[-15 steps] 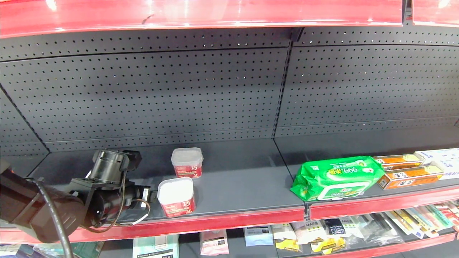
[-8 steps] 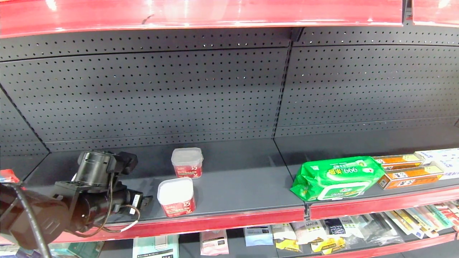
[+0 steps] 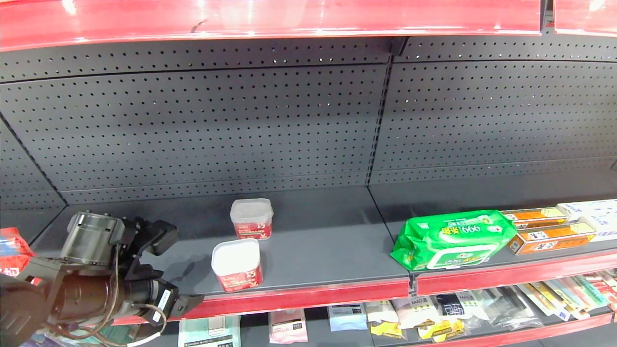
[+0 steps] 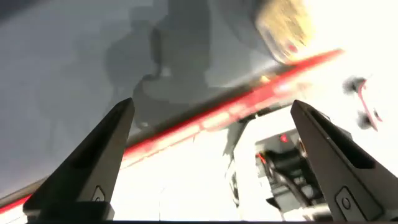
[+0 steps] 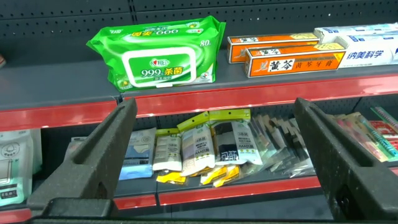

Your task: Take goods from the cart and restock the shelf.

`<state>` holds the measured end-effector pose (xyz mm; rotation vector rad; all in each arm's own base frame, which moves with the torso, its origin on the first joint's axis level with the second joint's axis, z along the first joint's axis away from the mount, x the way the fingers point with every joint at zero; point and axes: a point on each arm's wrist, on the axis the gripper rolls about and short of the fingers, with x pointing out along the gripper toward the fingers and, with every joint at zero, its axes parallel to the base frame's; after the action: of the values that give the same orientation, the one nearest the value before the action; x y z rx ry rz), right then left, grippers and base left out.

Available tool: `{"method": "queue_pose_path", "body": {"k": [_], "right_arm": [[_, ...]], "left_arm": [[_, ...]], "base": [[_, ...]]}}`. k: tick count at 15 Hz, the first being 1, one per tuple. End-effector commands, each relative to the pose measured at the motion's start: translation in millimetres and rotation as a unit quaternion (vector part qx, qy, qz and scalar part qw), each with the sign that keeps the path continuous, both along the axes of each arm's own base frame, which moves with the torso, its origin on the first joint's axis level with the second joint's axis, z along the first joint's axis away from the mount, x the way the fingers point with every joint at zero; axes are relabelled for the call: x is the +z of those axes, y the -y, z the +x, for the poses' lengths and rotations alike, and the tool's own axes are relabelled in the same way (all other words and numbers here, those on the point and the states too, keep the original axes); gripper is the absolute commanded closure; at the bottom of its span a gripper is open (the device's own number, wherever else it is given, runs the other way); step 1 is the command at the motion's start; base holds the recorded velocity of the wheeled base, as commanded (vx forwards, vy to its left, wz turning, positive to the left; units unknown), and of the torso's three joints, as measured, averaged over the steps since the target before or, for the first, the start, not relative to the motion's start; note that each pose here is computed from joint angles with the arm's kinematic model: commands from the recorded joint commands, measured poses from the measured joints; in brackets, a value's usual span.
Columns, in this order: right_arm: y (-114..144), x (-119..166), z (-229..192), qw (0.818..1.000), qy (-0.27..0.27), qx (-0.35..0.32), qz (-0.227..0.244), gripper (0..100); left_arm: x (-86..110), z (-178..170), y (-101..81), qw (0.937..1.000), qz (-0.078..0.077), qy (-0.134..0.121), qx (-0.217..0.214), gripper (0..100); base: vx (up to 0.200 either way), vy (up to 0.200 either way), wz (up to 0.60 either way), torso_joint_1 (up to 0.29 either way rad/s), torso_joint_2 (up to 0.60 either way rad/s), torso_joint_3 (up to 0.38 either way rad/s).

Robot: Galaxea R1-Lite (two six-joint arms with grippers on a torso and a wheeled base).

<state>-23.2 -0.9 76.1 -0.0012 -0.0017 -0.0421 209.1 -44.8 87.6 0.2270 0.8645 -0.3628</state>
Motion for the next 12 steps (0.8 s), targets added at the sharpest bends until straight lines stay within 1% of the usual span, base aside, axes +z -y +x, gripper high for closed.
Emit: {"method": "queue_pose_path", "body": {"k": [1,2,5,9,12], "right_arm": [[0.0,0.0,0.1,1.0,-0.001,0.0,0.0,0],[0.0,0.0,0.1,1.0,-0.001,0.0,0.0,0],[0.0,0.0,0.1,1.0,-0.001,0.0,0.0,0],[0.0,0.0,0.1,1.0,-0.001,0.0,0.0,0],[0.0,0.0,0.1,1.0,-0.001,0.0,0.0,0]], "left_arm": [[2.4,-0.9,1.9,0.9998,0.005,0.007,-0.015,0],[0.8,0.1,3.4,0.9997,0.008,0.005,-0.021,0],[-2.5,1.8,6.2,0.9996,0.01,-0.002,-0.027,0],[-4.5,8.4,7.7,0.9996,0.009,-0.003,-0.025,0],[-7.1,12.7,9.4,0.9996,0.008,0.0,-0.027,0]], "base": [[0.0,0.0,0.0,0.0,0.0,0.0],[0.0,0.0,0.0,0.0,0.0,0.0],[0.0,0.0,0.0,0.0,0.0,0.0],[0.0,0.0,0.0,0.0,0.0,0.0],[0.0,0.0,0.0,0.0,0.0,0.0]]}}
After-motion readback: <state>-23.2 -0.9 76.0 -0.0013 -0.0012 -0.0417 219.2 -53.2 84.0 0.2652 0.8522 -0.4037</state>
